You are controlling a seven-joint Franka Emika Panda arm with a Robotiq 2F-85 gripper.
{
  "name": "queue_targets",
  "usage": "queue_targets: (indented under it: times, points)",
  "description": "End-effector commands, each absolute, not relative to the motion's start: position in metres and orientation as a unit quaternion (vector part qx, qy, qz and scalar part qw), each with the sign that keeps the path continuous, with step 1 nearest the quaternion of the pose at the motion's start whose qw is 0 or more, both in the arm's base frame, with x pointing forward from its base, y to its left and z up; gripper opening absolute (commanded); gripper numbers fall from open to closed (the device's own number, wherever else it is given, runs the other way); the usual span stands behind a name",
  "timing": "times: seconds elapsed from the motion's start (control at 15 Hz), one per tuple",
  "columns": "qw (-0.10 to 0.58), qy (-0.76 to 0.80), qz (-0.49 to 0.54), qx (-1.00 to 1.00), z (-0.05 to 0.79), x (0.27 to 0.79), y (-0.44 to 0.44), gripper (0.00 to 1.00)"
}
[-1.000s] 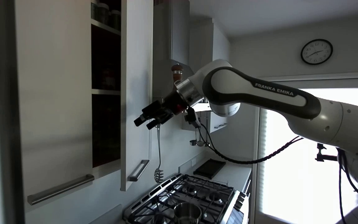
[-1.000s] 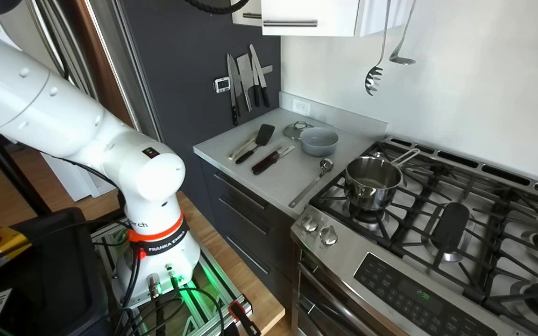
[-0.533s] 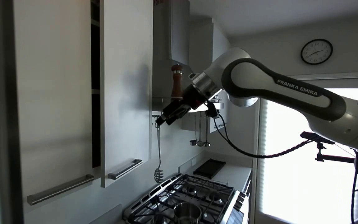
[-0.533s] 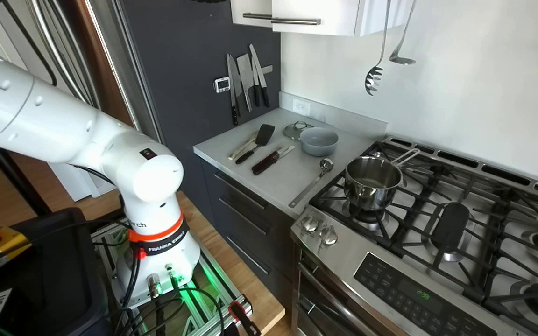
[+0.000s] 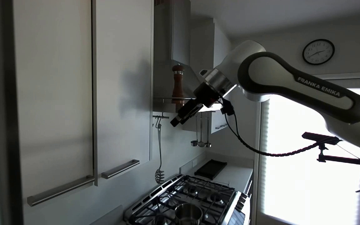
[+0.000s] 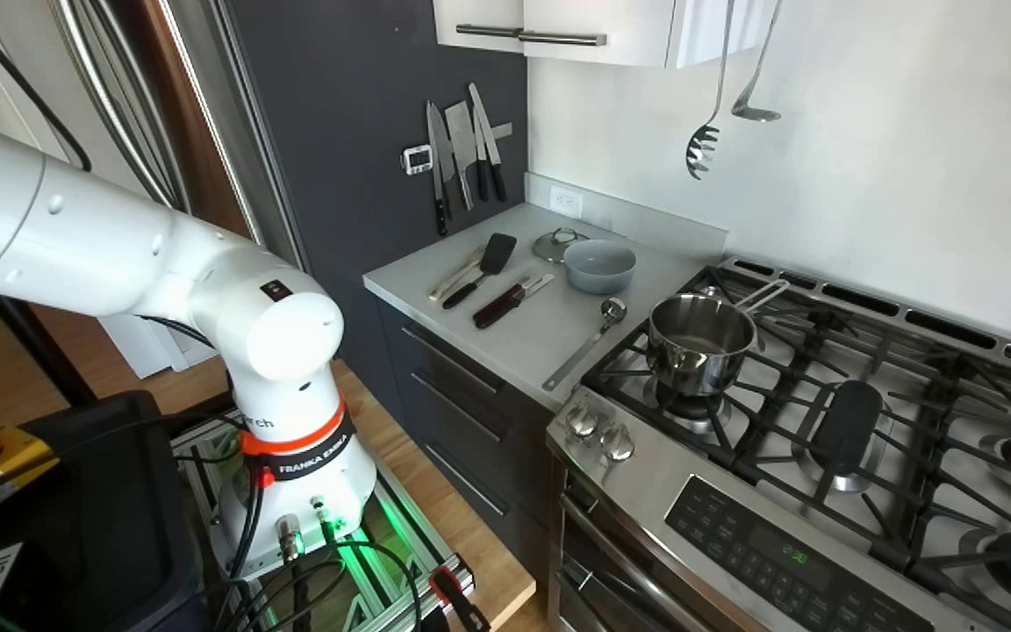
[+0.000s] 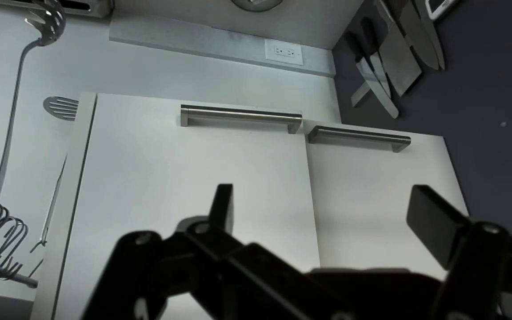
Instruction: Move the container from the counter to the bottom shelf of the cupboard then close the cupboard door
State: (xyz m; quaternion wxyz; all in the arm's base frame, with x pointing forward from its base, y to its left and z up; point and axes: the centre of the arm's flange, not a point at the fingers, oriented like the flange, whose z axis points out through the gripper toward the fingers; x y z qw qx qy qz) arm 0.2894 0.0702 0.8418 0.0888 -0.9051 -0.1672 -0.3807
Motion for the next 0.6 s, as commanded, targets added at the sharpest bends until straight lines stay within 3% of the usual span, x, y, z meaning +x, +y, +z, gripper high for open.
queue_targets:
  times: [0.0, 0.53]
  points:
    - [0.077, -0.179, -0.367, -0.910, 0.8408, 0.2759, 0.0628, 1.00]
    - [0.085, -0.173, -0.375, -0.907, 0.8423, 0.2817, 0.0683, 1.00]
